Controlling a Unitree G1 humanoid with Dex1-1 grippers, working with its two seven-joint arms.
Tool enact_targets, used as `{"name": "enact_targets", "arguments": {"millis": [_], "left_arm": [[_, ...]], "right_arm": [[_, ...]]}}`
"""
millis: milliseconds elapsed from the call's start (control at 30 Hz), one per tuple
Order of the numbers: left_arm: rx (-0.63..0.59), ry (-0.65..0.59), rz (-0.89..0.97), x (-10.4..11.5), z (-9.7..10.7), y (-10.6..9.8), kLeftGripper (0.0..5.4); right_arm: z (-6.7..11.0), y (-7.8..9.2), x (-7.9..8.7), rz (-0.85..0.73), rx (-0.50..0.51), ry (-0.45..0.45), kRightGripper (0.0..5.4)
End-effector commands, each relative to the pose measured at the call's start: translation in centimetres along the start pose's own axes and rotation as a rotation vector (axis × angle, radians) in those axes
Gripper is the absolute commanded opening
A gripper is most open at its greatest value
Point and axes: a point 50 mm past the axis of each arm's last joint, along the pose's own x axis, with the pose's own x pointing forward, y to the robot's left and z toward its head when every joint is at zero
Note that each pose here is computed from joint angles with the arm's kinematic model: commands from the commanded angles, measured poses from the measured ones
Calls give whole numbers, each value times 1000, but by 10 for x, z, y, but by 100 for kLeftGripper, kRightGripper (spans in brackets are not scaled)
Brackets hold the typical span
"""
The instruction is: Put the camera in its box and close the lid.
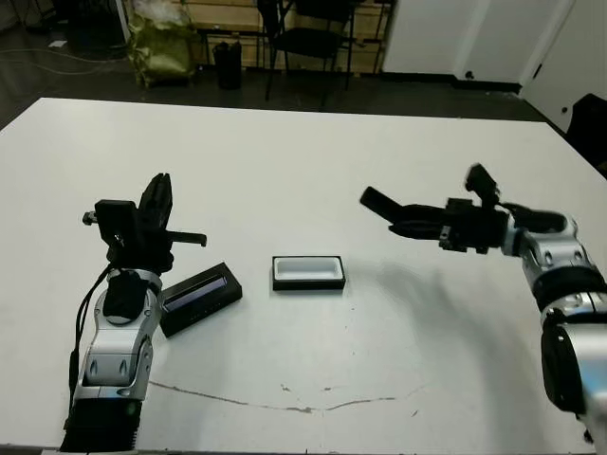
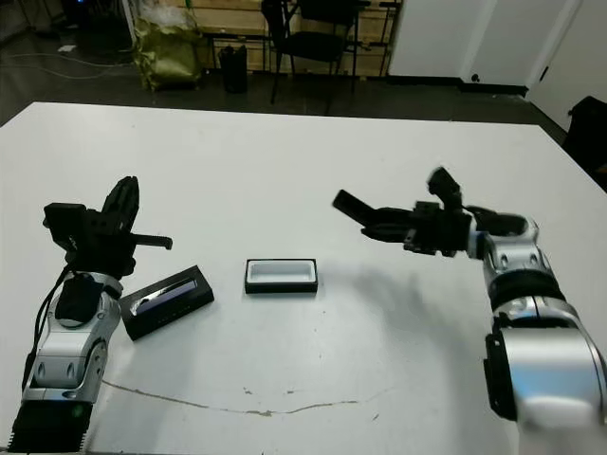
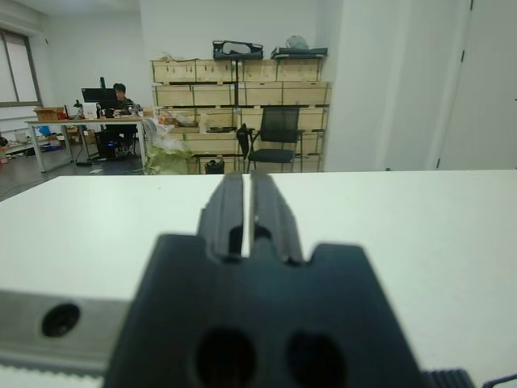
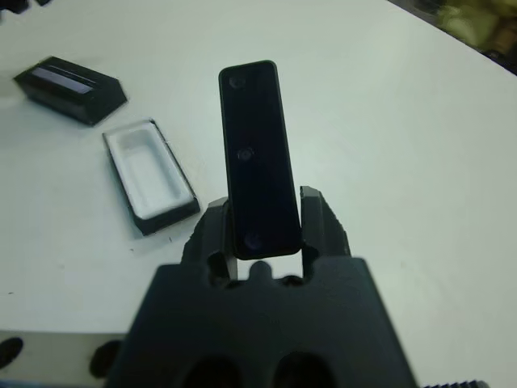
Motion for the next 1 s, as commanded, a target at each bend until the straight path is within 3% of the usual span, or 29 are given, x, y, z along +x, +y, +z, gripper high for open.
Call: {"name": "enact_targets", "arguments": {"millis": [33, 200, 367, 500, 833, 1000], "left_arm": [[2, 13, -6, 0, -3, 1, 0], [7, 18, -3, 1, -3, 0, 0], [8, 14, -12, 1, -3, 0, 0], [-1, 9, -12, 1, -4, 0, 0], [10, 20, -18, 0, -5, -1, 0], [5, 25, -20, 0, -5, -3, 0]], "right_arm": [[11, 4, 12, 84, -92, 45, 67], [23, 8, 23, 151, -178, 92, 67], [25, 15, 37, 260, -113, 84, 67], [32, 19, 46, 301, -192, 123, 67], [41, 27, 63, 410, -276, 236, 67], [38, 32, 71, 473, -235, 267, 67]]}}
